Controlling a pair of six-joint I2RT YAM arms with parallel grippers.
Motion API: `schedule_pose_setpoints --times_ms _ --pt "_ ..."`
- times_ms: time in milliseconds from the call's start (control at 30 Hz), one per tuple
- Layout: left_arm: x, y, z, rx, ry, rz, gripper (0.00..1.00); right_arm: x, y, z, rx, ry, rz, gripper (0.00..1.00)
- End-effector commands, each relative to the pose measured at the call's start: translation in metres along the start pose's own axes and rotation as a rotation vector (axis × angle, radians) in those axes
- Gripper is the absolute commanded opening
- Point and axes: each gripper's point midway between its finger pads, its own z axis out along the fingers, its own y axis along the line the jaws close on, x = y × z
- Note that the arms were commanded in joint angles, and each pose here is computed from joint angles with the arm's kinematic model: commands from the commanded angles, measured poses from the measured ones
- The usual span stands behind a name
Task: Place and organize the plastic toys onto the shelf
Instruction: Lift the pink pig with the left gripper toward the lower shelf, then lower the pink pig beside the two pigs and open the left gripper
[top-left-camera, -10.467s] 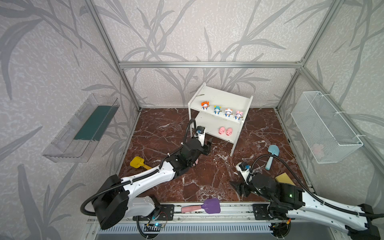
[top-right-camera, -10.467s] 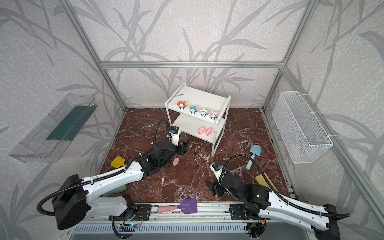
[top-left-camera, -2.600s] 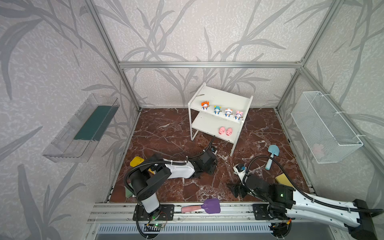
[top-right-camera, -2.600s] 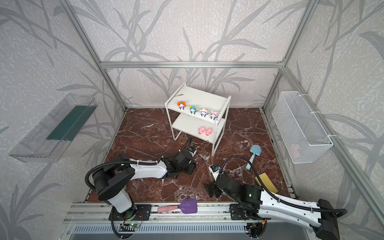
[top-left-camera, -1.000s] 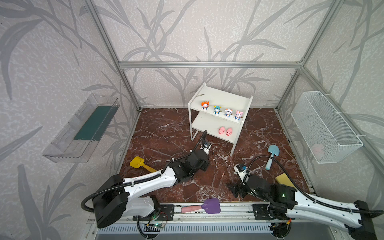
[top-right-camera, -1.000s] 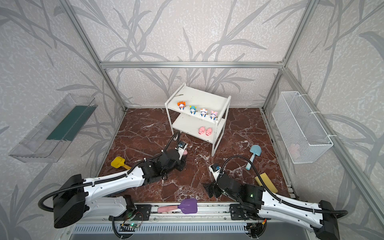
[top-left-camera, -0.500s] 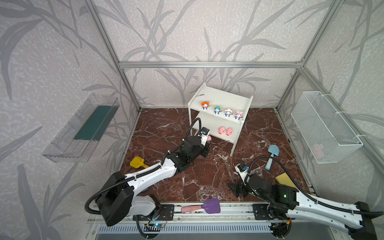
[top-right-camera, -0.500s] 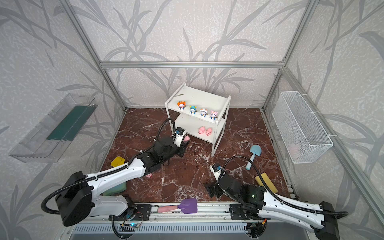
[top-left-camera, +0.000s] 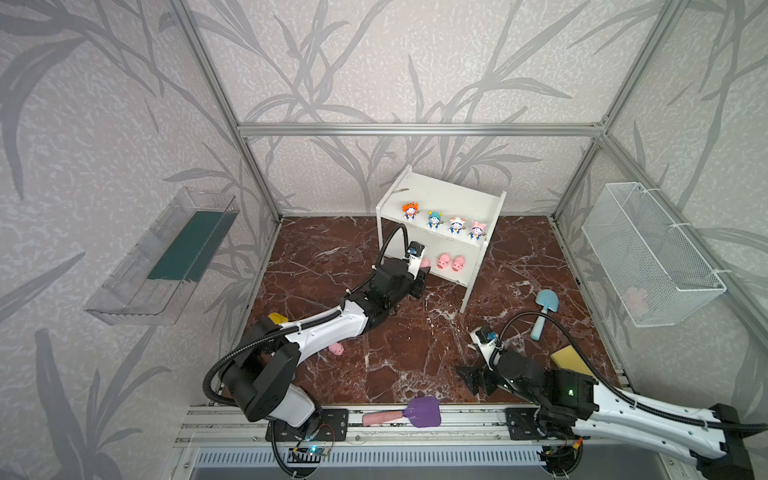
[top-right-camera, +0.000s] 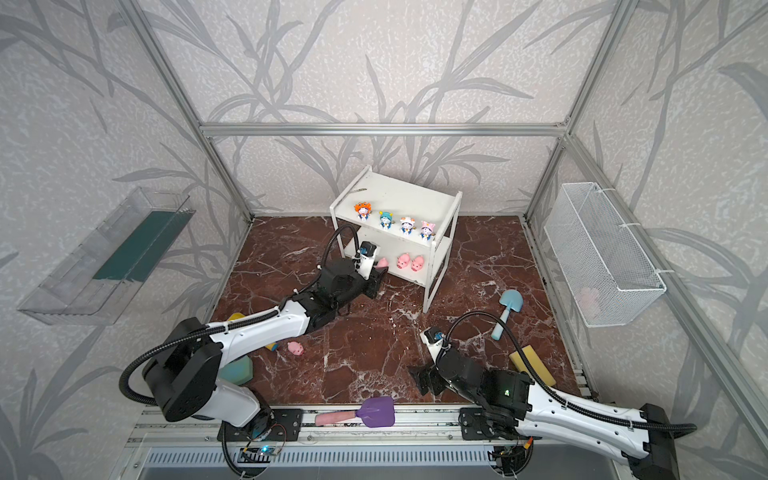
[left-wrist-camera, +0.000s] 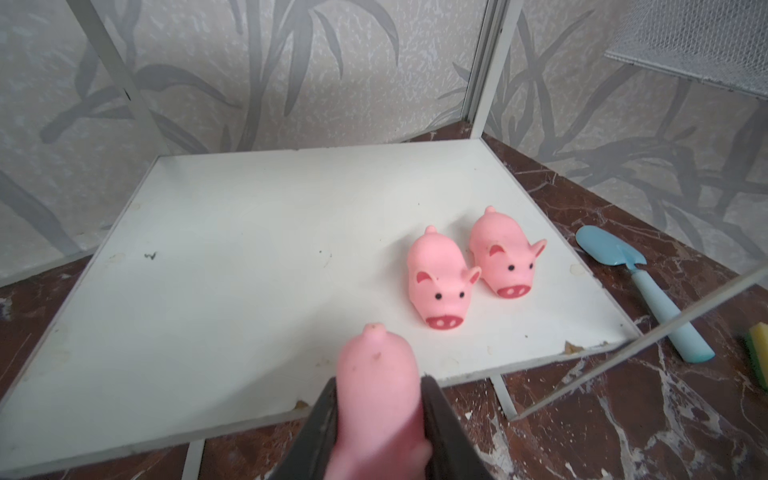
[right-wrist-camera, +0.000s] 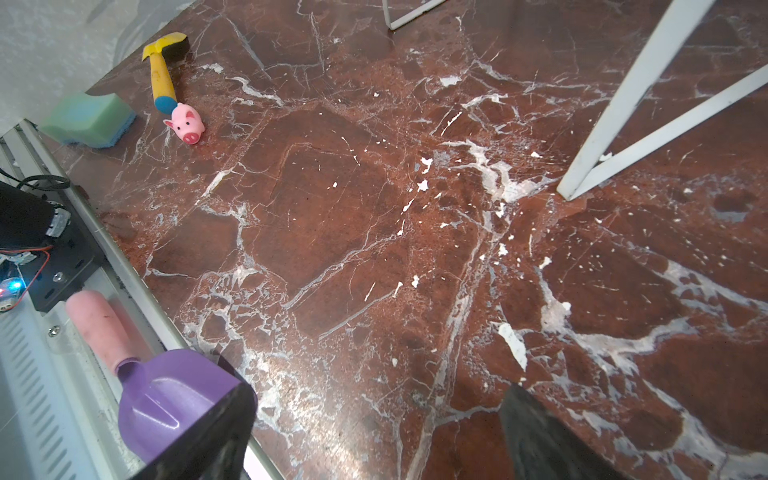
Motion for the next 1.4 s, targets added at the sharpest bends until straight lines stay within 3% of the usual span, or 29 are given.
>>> schedule_pose_setpoints --times_ms 0,467,1367 --pt "-0.024 -0.002 0.007 0.019 -0.068 0.010 0.33 -0.004 -0.002 -0.005 0.014 -0.016 -0.009 0.93" --pt "-0.021 0.002 0.036 0.009 -0.076 -0.006 0.33 -0.001 -0.010 -0.010 0.028 -0.025 -0.006 0.93" --pt "-0.012 0.018 0.050 -0.057 -0.042 -0.012 0.38 -0.002 -0.011 -0.012 0.030 -0.036 -0.006 0.93"
